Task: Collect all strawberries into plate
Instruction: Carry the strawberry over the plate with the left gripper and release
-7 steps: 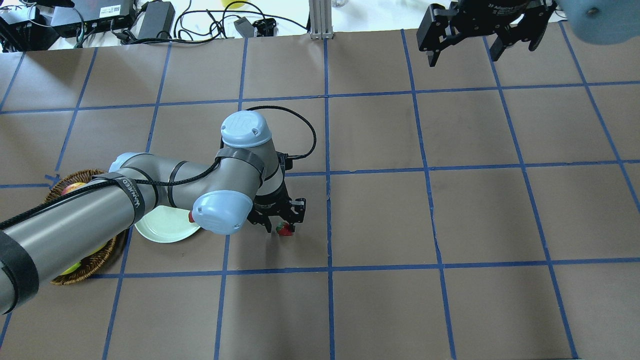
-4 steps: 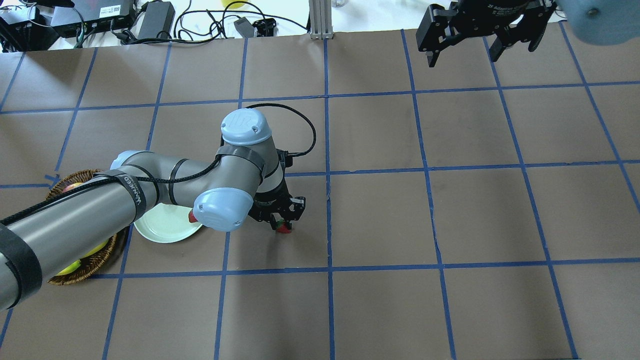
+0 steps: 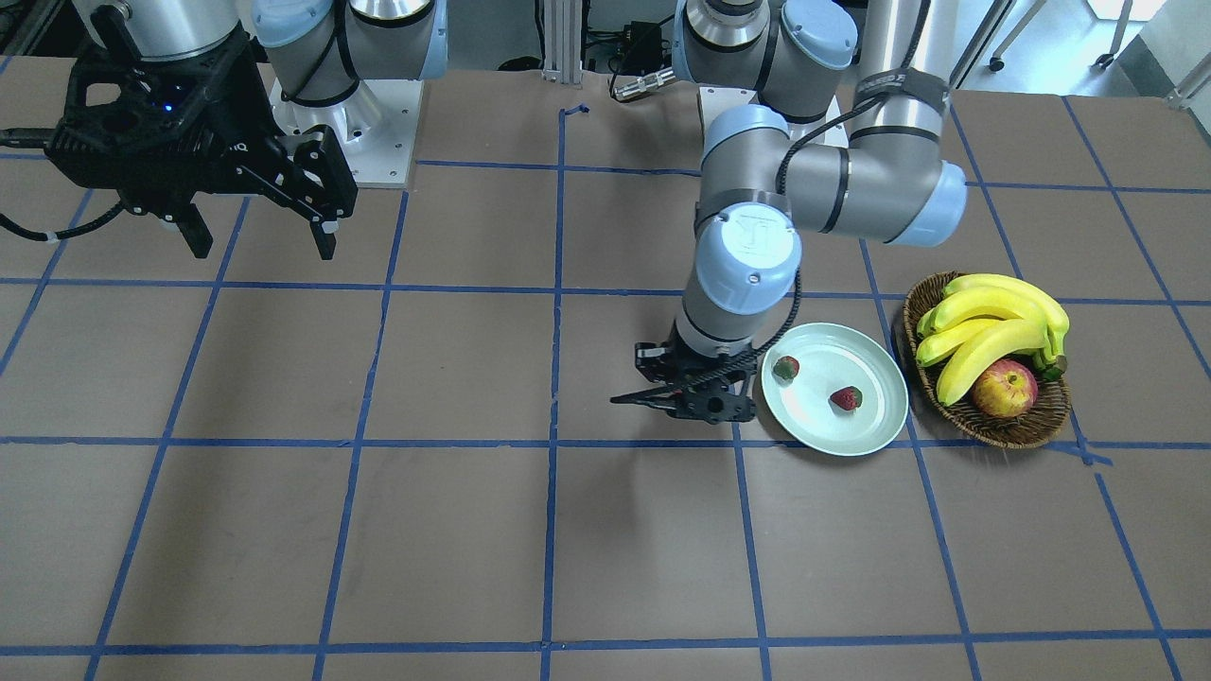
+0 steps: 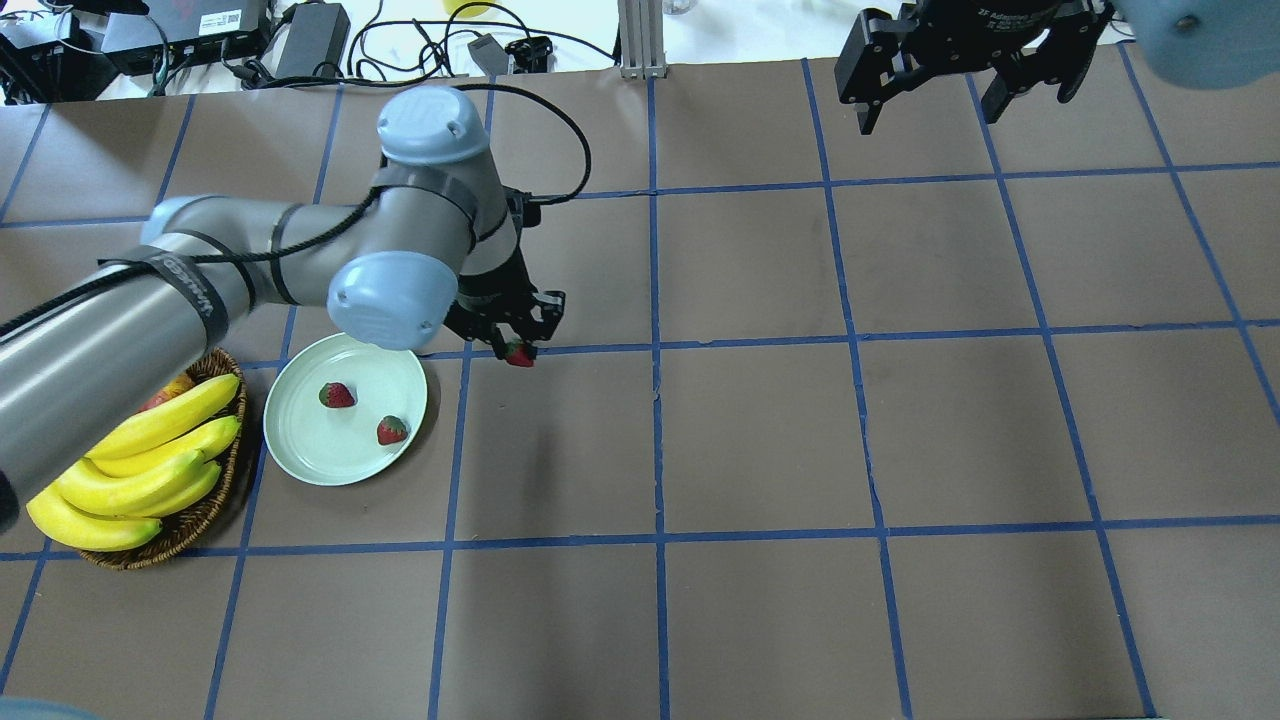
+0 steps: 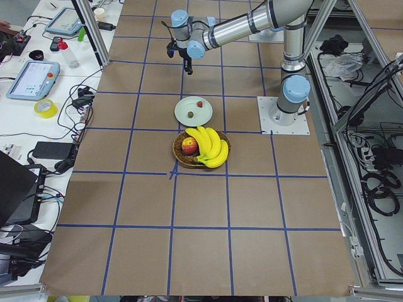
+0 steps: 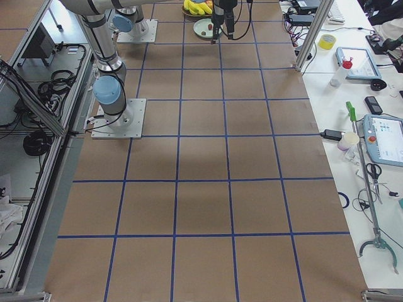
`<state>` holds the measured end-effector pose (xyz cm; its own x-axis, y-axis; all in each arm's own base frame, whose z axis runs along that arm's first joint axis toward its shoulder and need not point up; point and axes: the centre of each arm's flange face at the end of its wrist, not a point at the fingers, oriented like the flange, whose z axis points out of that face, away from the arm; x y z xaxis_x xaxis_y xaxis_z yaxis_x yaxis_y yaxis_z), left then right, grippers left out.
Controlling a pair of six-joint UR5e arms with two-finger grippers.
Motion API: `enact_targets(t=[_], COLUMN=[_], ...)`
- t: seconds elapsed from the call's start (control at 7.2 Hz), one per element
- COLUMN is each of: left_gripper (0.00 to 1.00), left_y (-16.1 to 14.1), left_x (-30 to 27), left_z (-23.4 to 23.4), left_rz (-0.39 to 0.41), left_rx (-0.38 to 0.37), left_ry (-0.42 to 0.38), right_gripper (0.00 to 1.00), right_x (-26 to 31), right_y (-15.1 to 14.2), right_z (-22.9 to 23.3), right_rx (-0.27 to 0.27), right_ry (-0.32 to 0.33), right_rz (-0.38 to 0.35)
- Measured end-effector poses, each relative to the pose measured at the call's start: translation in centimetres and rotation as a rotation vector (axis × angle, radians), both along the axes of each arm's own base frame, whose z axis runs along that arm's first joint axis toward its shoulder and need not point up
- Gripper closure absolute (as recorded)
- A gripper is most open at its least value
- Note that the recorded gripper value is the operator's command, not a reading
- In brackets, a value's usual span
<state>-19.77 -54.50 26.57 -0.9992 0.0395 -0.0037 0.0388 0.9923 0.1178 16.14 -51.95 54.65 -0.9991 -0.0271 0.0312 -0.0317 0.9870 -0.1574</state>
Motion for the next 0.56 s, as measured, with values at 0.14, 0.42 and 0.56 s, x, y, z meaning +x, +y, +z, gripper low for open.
enact_targets(t=[0.14, 0.42, 0.56], left_gripper=[1.0, 1.0, 1.0], left_y=[-1.5, -2.4, -2.3], left_x=[4.0, 9.8, 12.4], left_z=[1.1, 0.9, -0.1], left_rz=[-0.026, -0.136, -0.147], left_rx=[0.006, 0.041, 0.074], left_ry=[-0.021, -0.095, -0.114], right_gripper=[0.0, 0.0, 0.0], right_x=[0.0, 0.1, 0.1], right_y=[0.0, 0.0, 0.0], right_z=[0.0, 0.0, 0.0], right_rx=[0.0, 0.001, 0.001], right_ry=[0.001, 0.001, 0.001], right_rz=[0.0, 0.001, 0.001])
